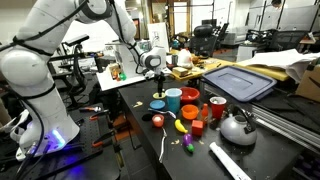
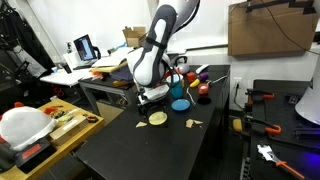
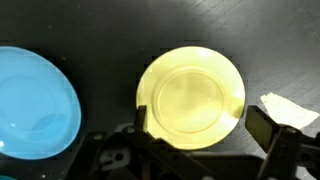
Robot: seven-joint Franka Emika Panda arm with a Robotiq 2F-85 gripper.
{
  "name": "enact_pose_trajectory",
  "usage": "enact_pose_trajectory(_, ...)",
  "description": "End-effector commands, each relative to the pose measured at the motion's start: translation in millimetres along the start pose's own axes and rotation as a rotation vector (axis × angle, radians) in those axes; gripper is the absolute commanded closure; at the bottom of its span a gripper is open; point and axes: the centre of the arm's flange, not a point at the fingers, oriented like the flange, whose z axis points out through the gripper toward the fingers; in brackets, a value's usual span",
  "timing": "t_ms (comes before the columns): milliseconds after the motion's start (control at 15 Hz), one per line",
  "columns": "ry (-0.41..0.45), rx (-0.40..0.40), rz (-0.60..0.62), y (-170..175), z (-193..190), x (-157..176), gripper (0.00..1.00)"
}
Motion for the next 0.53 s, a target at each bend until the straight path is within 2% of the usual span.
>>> enact_pose_trajectory(0,0.004,0.015,0.021,16.9,-13.4,-17.9,0.0)
enact_pose_trajectory(467,-0.015,0.016,0.026,24.0,-3.6,-19.9,0.0)
